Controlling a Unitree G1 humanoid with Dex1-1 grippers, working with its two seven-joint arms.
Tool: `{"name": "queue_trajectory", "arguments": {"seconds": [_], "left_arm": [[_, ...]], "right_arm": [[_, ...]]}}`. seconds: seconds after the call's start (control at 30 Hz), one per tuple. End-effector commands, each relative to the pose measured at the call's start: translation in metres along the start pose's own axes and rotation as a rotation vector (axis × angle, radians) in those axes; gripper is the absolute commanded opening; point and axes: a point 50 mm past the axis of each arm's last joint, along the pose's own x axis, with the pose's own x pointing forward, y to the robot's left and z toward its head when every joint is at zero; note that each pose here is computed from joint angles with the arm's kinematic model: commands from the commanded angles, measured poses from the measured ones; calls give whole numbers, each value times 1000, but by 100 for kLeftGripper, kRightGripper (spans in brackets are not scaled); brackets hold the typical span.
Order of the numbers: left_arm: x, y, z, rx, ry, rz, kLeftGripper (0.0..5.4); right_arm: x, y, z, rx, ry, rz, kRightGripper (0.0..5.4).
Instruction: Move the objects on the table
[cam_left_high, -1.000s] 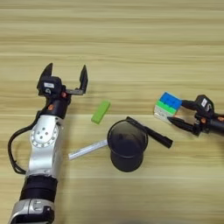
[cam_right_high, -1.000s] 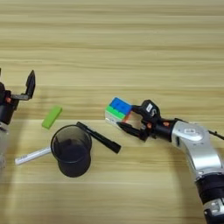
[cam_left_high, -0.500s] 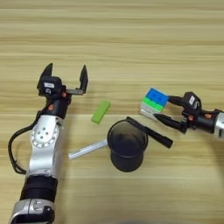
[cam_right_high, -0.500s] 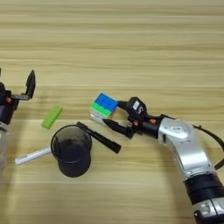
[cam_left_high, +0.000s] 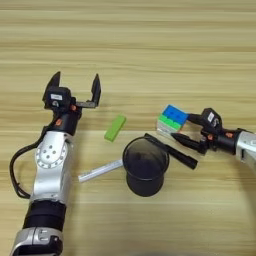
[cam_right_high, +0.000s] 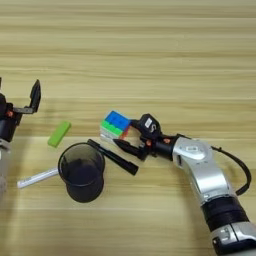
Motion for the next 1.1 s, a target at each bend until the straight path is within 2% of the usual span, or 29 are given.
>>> {"name": "queue_trajectory", "arguments": {"seconds": [0.03, 0.27, 0.57, 0.97, 1.1], "left_arm": [[1, -1, 2, 17, -11, -9, 540], [1, -1, 2, 16, -10, -9, 540], [1, -1, 1, 17, -10, -10, 540], [1, -1, 1, 17, -9, -10, 540], [1, -1, 0, 17, -5, -14, 540]], "right_arm": [[2, -4, 3, -22, 3, -15, 349], [2, -4, 5, -28, -6, -21, 438], [-1, -8, 19, -31, -71, -45, 539], [-11, -7, 44, -73, -175, -75, 539], [-16, -10, 50, -69, -215, -131, 539]]}}
